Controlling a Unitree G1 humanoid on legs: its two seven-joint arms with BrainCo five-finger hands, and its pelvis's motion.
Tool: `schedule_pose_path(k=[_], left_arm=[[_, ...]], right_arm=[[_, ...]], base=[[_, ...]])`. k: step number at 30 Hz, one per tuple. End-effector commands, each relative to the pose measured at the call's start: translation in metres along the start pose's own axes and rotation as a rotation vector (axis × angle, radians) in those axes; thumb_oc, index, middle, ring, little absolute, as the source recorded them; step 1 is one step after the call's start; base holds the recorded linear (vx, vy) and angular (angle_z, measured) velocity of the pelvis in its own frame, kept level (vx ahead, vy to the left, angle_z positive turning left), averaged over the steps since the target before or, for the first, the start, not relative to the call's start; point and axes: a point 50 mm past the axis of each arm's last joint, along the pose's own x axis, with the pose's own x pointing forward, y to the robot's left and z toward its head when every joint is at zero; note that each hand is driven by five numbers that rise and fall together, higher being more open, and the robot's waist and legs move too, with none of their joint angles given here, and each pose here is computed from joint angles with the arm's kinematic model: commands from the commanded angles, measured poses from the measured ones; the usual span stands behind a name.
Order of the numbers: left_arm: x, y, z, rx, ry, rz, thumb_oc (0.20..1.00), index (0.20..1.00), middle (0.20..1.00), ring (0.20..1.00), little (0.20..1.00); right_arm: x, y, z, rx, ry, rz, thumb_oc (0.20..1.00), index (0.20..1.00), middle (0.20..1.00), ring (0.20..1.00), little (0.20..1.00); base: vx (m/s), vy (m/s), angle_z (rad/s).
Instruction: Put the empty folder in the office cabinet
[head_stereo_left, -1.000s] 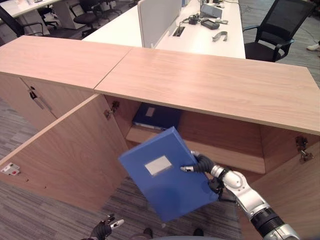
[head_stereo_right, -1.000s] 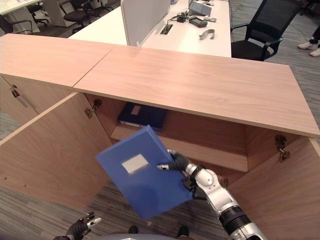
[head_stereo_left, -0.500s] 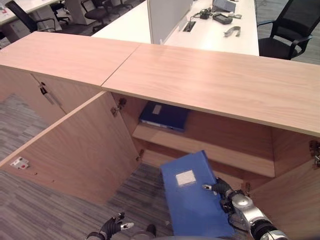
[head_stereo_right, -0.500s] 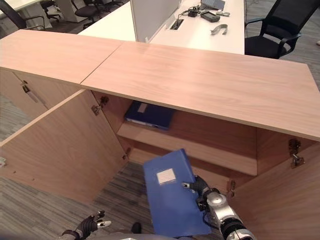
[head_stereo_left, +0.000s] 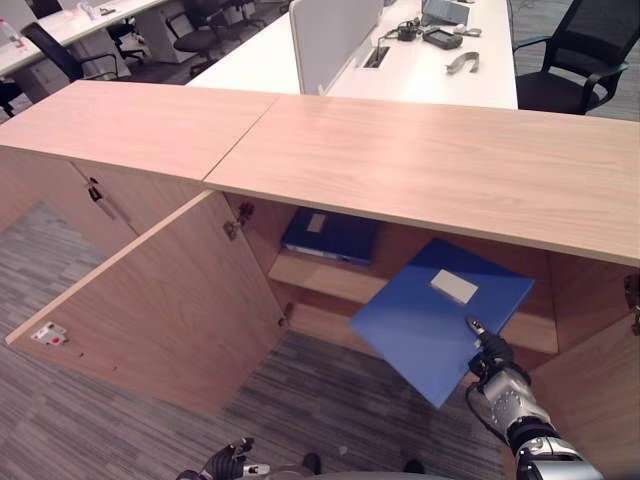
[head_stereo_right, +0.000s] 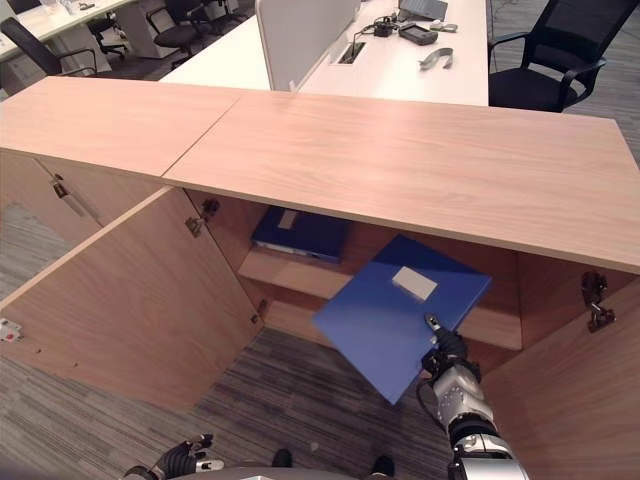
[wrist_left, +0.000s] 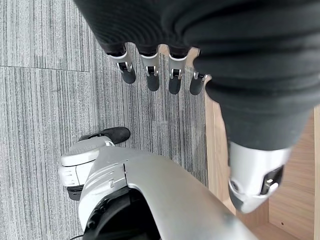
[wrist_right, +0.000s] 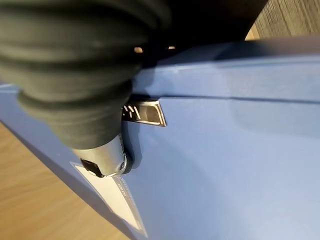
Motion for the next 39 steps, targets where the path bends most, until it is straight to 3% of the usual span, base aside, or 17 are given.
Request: schedule_pose_path(k=[1,4,5,11,12,16,18,20,21,23,39], left_arm=[[-0.004,0.013,-0.004,0.111,0.031,0.005,1.000,1.000,1.000,1.000,1.000],[-0.004,0.012,-0.005,0.115,0.036,0.004,1.000,1.000,1.000,1.000,1.000],[-0.004,0.010,-0.006,0.106,0.041,0.009,1.000,1.000,1.000,1.000,1.000],[-0.001,0.010,0.005,0.091,-0.004,0.020,1.000,1.000,1.000,1.000,1.000],[0.000,0.009,0.015,0.084,-0.049,0.019,1.000,1.000,1.000,1.000,1.000],[0.003,0.010,0.038,0.080,-0.135,0.015,1.000,1.000,1.000,1.000,1.000],[-0.001,0.021,0.064,0.114,-0.237,0.023,1.000,1.000,1.000,1.000,1.000],[-0.008,0.033,0.076,0.132,-0.282,0.030,1.000,1.000,1.000,1.000,1.000],[-0.019,0.045,0.083,0.153,-0.319,0.027,1.000,1.000,1.000,1.000,1.000],[-0.024,0.050,0.086,0.153,-0.339,0.025,1.000,1.000,1.000,1.000,1.000],[-0.047,0.076,0.089,0.222,-0.357,0.066,1.000,1.000,1.000,1.000,1.000]], right_arm=[[0.013,0.023,0.041,0.196,-0.165,-0.003,0.200,0.200,0.200,0.200,0.200],[0.015,0.023,0.047,0.279,-0.179,-0.035,0.200,0.200,0.200,0.200,0.200],[0.018,0.026,0.057,0.409,-0.198,-0.077,0.200,0.200,0.200,0.200,0.200],[0.023,0.036,0.083,0.559,-0.242,-0.090,0.200,0.200,0.200,0.200,0.200],[0.025,0.039,0.108,0.726,-0.295,-0.109,0.200,0.200,0.200,0.200,0.200],[0.023,0.044,0.158,0.853,-0.395,-0.094,0.200,0.200,0.200,0.200,0.200],[0.008,0.048,0.229,0.965,-0.546,-0.045,0.200,0.200,0.200,0.200,0.200],[-0.004,0.047,0.261,0.972,-0.619,-0.022,0.200,0.200,0.200,0.200,0.200],[-0.023,0.048,0.302,0.941,-0.716,0.015,0.200,0.200,0.200,0.200,0.200],[-0.035,0.048,0.323,0.921,-0.773,0.029,0.200,0.200,0.200,0.200,0.200],[-0.129,0.057,0.430,0.878,-1.082,0.107,0.200,0.200,0.200,0.200,0.200]], base=[[0.00,0.000,0.00],[0.00,0.000,0.00],[0.00,0.000,0.00],[-0.01,-0.002,0.00],[-0.05,-0.015,0.00],[-0.10,-0.009,0.07],[-0.34,-0.055,0.02],[-0.23,-0.073,0.44],[-0.09,-0.064,0.52],[-0.02,-0.038,0.08],[-0.01,-0.022,0.00]])
